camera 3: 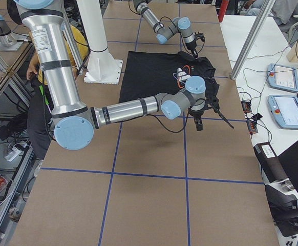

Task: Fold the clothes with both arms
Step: 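Fold the sleeve nearest the left gripper inward onto the shirt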

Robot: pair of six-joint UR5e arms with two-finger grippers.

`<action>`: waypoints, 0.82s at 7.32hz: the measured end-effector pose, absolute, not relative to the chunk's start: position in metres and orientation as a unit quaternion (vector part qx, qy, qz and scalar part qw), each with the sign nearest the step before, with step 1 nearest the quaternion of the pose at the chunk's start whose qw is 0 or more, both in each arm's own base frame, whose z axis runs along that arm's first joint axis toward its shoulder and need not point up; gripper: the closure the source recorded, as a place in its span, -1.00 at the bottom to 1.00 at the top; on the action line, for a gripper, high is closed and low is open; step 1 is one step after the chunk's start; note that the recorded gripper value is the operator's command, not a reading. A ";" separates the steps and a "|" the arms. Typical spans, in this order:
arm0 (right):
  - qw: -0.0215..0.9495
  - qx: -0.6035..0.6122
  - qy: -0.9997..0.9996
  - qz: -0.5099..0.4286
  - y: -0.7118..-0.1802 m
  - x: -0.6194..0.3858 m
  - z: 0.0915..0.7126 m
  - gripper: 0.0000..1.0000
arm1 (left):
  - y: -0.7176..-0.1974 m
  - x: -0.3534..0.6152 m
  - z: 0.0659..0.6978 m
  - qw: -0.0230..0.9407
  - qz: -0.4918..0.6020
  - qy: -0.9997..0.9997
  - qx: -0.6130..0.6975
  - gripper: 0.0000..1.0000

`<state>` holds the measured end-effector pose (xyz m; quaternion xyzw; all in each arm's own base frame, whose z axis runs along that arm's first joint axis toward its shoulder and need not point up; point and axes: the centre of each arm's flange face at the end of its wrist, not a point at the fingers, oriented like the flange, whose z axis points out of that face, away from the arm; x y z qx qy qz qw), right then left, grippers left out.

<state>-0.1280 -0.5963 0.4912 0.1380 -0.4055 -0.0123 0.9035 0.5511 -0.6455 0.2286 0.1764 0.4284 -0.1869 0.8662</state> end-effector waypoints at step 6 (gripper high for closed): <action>0.903 0.138 -0.406 -0.012 -0.596 -0.128 0.491 -1.00 | -0.650 0.558 0.216 0.868 -0.207 0.422 0.161 -0.99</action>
